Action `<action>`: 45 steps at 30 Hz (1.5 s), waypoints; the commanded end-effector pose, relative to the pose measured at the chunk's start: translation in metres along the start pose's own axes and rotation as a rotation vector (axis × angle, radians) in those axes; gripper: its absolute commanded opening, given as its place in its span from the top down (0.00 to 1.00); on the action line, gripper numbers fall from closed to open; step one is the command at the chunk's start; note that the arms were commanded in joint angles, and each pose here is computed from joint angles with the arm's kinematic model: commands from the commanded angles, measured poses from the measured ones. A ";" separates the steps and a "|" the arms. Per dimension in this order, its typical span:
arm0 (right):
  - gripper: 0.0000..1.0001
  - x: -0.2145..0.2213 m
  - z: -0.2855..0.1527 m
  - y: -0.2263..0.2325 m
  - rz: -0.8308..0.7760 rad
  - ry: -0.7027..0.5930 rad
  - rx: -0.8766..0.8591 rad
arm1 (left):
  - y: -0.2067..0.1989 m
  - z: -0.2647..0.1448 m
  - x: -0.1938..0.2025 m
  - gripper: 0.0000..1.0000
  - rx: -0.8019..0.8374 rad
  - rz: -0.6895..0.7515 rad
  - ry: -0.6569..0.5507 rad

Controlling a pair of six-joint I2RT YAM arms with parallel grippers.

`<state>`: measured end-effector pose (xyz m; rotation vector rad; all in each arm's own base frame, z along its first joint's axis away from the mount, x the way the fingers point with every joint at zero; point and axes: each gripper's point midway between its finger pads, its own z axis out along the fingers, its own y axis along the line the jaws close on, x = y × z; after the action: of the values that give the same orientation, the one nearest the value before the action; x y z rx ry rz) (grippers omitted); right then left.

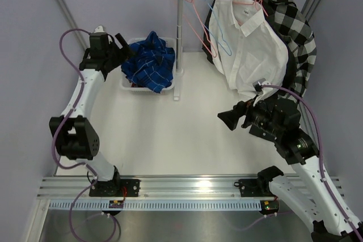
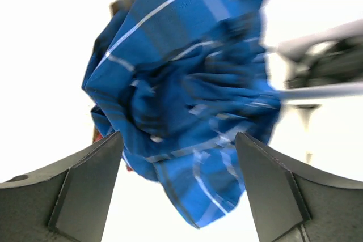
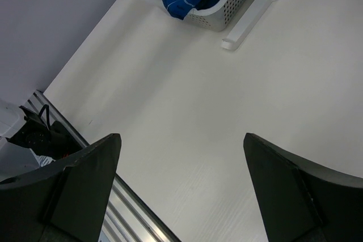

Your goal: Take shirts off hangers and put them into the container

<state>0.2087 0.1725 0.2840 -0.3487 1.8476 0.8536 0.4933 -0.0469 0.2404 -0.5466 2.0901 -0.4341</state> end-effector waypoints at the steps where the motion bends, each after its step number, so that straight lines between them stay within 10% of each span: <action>1: 0.01 -0.031 -0.019 0.011 -0.048 -0.086 0.011 | -0.032 -0.050 -0.026 0.13 0.095 0.027 -0.072; 20: 0.01 -0.098 -0.156 -0.012 -0.105 -0.394 0.461 | 0.026 -0.320 0.010 0.01 0.065 0.370 -0.572; 45: 0.01 -0.080 -0.187 -0.029 -0.157 -0.485 0.551 | 0.074 -0.331 0.068 0.01 0.014 0.343 -0.554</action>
<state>0.1296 0.0154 0.3803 0.0546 1.5203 0.2876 0.1611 0.0096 0.3292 -0.2356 1.6141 -0.0802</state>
